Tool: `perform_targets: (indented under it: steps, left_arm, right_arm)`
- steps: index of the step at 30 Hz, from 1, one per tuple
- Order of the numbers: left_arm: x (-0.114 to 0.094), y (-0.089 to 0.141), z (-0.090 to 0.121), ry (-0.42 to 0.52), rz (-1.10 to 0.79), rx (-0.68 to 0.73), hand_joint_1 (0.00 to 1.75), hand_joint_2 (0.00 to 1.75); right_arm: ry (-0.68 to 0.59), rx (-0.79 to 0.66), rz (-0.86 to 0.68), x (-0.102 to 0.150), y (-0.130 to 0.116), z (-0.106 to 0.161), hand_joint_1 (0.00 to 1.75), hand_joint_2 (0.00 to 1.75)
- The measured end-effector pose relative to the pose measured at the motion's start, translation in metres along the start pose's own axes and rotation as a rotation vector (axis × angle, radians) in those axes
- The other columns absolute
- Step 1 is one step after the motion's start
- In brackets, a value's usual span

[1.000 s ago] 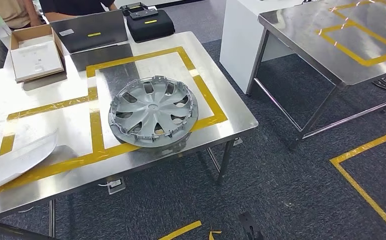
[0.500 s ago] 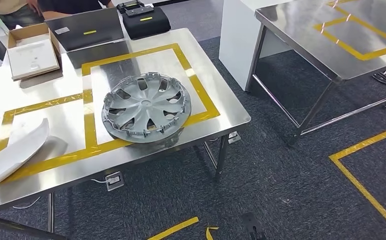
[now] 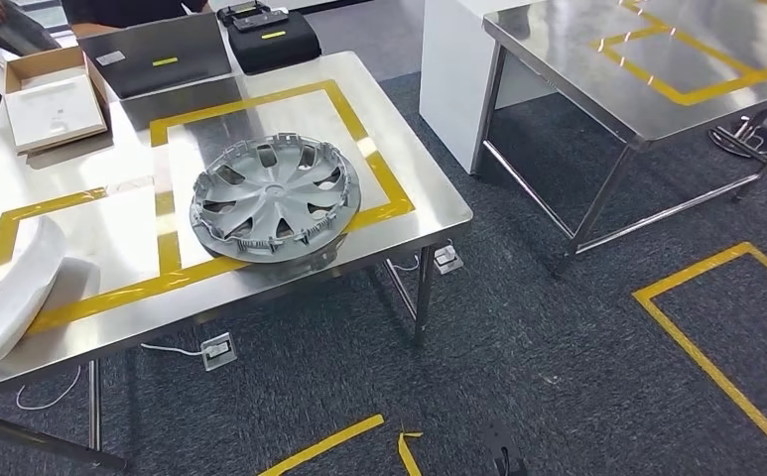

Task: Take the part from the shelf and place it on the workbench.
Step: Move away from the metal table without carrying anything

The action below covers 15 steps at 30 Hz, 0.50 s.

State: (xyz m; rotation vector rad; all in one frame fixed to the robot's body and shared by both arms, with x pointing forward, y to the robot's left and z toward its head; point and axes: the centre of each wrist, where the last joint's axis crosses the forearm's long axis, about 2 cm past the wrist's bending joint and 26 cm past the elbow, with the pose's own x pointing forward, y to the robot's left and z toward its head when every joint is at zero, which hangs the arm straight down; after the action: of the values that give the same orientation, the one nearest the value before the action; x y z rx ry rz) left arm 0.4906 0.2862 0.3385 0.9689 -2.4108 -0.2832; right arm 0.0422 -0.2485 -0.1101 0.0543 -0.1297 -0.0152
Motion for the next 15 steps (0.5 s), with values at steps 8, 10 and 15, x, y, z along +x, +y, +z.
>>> perform_targets:
  steps: [8,10,15]
  left_arm:
    - [0.003,-0.005,0.009,-0.004,-0.007,-0.007,0.0,0.0]
    - [0.003,-0.003,0.013,-0.008,-0.01,-0.006,0.0,0.0]
    - [0.001,0.006,0.021,-0.042,-0.027,0.006,0.0,0.0]
  right_arm:
    - [-0.001,-0.003,0.007,0.0,-0.002,0.0,0.0,0.0]
    - [-0.004,-0.004,0.01,0.001,-0.002,0.0,0.0,0.0]
    - [-0.017,0.0,0.016,0.001,-0.002,0.0,0.0,0.0]
